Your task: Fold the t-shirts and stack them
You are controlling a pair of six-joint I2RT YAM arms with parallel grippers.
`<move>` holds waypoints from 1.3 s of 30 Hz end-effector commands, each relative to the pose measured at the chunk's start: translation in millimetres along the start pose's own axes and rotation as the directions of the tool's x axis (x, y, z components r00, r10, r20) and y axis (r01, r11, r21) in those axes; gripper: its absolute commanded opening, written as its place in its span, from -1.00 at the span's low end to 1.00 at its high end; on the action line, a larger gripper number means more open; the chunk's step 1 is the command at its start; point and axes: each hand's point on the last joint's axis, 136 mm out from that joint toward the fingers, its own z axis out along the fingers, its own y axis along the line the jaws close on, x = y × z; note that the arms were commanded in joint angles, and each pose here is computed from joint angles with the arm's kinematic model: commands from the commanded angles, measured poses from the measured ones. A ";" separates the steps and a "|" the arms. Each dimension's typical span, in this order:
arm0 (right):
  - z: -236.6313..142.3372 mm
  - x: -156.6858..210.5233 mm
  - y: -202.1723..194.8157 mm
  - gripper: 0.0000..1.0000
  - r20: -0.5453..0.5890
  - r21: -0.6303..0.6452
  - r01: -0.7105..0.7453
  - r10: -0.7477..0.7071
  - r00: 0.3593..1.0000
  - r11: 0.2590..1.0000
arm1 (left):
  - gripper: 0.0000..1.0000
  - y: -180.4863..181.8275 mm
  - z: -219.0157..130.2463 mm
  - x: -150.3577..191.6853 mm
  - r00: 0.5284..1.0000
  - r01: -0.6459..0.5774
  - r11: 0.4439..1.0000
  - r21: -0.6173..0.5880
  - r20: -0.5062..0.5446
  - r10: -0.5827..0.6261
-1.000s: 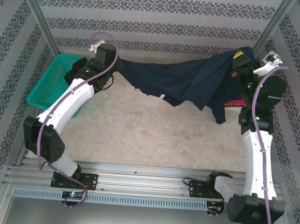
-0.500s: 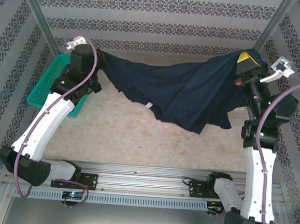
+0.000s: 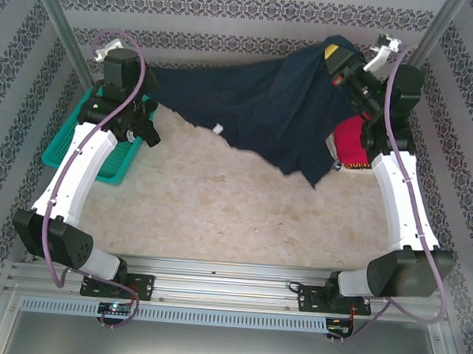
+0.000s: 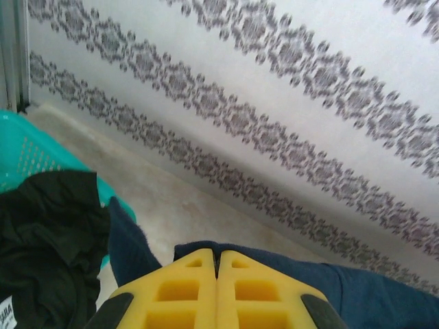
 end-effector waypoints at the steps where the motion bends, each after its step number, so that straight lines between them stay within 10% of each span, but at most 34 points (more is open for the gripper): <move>1: -12.0 -36.1 56.5 -1.00 0.107 -0.112 0.163 -0.151 0.983 0.980 | -1.00 -1.7 -34.8 -37.3 0.996 -0.017 1.000 0.015 0.089 0.015; 11: -57.5 95.2 -102.0 -1.00 -0.088 0.249 -0.156 0.183 0.979 0.956 | -1.00 69.8 -49.1 79.0 0.985 0.024 0.996 -0.088 -0.168 -0.039; 20: -87.8 220.9 -218.4 -0.98 -0.206 0.560 -0.246 0.420 0.884 0.791 | -1.00 116.6 -32.9 243.3 0.827 0.067 0.985 -0.156 -0.544 -0.142; 34: -36.5 220.5 -295.2 -0.70 -0.262 0.609 -0.180 0.411 0.873 0.772 | -1.00 151.8 -46.7 282.3 0.768 -0.044 0.971 -0.234 -0.629 -0.117; 39: -66.8 211.1 -286.8 -0.51 -0.142 0.666 -0.207 0.394 0.908 0.716 | -0.52 159.9 -62.4 262.2 0.805 -0.079 0.962 -0.262 -0.586 -0.093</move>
